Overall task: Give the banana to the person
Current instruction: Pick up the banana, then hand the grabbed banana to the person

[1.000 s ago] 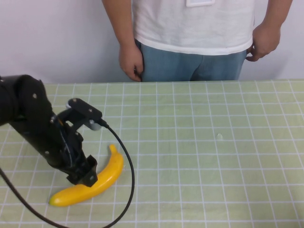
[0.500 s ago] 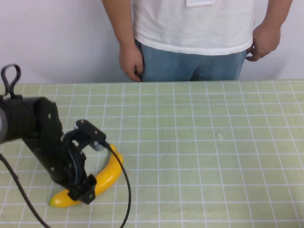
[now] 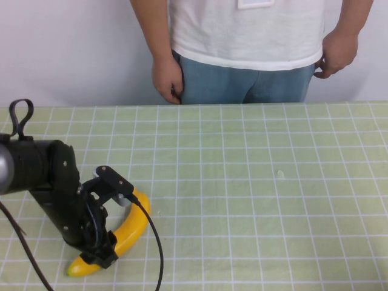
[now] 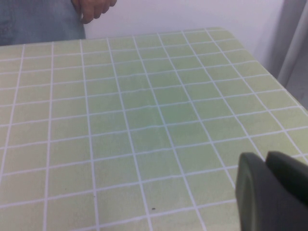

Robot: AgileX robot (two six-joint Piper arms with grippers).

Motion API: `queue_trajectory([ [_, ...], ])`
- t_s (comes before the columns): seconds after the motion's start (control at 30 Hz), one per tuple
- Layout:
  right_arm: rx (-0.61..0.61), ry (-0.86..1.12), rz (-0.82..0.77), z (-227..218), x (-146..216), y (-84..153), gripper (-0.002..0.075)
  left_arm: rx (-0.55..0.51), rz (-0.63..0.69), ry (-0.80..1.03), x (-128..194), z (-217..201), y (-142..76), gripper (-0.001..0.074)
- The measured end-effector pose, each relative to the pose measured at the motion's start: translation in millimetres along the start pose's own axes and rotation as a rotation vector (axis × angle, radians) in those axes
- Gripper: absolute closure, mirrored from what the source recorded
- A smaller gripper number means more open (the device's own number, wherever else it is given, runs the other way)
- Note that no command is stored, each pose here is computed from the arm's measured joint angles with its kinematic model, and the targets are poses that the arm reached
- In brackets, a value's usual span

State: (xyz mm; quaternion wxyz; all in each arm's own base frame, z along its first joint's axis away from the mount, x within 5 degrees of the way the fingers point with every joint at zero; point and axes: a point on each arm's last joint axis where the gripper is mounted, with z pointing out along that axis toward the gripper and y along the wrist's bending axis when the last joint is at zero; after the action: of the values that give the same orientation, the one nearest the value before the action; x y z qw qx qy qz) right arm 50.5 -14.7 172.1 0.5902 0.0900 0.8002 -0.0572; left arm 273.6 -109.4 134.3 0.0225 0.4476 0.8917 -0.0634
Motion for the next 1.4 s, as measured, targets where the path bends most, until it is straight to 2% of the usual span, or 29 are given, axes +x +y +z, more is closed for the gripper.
queue_trajectory([
  [0.17, 0.0, 0.0, 0.0, 0.0, 0.0, 0.0, 0.0736, 0.0, 0.009, 0.004, 0.6, -4.7, -1.7, 0.0431],
  [0.27, 0.0, 0.0, 0.0, 0.0, 0.0, 0.0, 0.0736, -0.05, 0.055, -0.017, -4.1, -22.7, -4.0, 0.0431],
  [0.6, 0.0, 0.0, 0.0, 0.0, 0.0, 0.0, 0.0736, -0.252, 0.312, -0.077, -45.2, -92.1, -27.2, 0.0433],
  [0.93, 0.0, 0.0, 0.0, 0.0, 0.0, 0.0, 0.0736, -0.351, 0.386, -0.232, -81.4, -131.8, -38.8, 0.0434],
  [1.17, 0.0, 0.0, 0.0, 0.0, 0.0, 0.0, 0.0736, -0.36, 0.429, -0.225, -106.8, -138.3, -43.5, 0.0434],
  [1.4, 0.0, 0.0, 0.0, 0.0, 0.0, 0.0, 0.0736, -0.342, 0.444, -0.163, -127.2, -122.3, -39.5, 0.0434],
])
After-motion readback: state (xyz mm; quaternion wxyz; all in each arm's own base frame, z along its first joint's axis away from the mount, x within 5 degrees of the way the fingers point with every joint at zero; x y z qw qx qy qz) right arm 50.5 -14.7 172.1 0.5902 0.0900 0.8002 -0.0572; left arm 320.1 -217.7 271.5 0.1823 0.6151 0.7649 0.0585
